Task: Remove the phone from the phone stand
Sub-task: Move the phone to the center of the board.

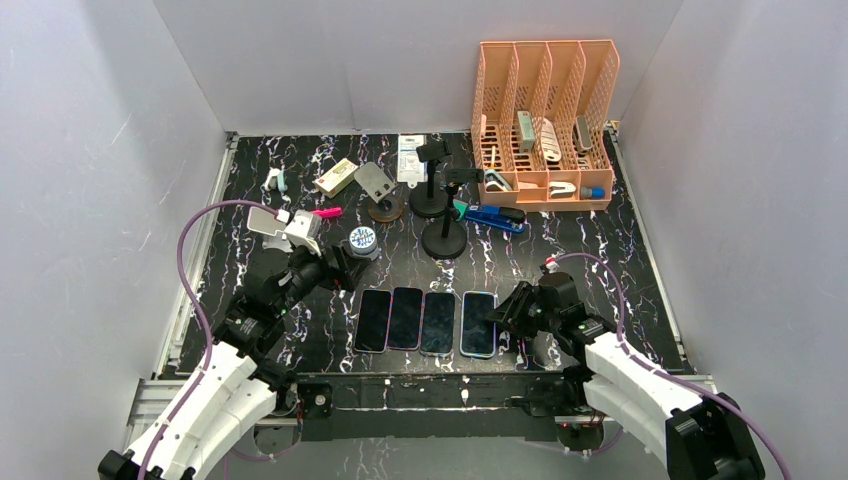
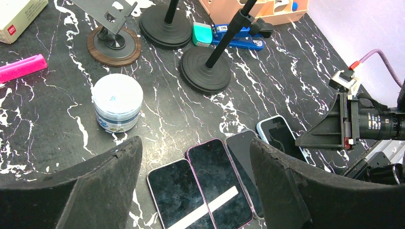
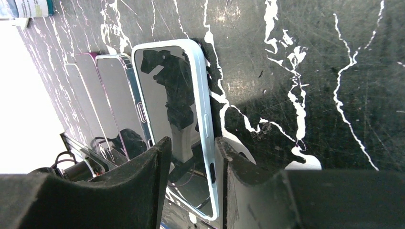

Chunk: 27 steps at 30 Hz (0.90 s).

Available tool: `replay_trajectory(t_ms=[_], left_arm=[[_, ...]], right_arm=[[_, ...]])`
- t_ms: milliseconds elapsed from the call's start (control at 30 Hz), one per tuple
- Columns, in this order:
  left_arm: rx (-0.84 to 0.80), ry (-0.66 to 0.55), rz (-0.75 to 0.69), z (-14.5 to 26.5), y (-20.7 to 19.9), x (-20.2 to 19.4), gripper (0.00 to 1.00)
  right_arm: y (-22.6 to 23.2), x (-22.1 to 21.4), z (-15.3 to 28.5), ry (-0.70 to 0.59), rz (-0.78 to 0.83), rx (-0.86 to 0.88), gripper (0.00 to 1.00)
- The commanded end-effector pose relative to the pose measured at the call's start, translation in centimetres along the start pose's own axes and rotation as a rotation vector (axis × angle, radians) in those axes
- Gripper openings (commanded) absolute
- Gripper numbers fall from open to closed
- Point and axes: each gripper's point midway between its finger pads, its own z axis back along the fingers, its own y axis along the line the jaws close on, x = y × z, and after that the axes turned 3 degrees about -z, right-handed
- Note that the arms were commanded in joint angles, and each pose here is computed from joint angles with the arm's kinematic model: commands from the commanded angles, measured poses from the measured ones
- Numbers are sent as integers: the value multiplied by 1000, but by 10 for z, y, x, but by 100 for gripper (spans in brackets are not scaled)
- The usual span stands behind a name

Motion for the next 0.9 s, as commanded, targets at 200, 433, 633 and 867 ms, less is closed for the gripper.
replay_trajectory(t_ms=[200,433,633,867], left_arm=[[-7,-10,-7,1,-2,5,80],[-7,-10,-7,1,-2,5,80],[-7,-11,-6,1,-2,6,80],[-7,-11,-7,1,-2,5,80]], right_arm=[[-13,-17,-4,66,-8,-15,47],[-10,-16,-5,71,5,-4,47],[-7,-14,-6,74,31,6,47],[-6,-15,-8,88,48,8,48]])
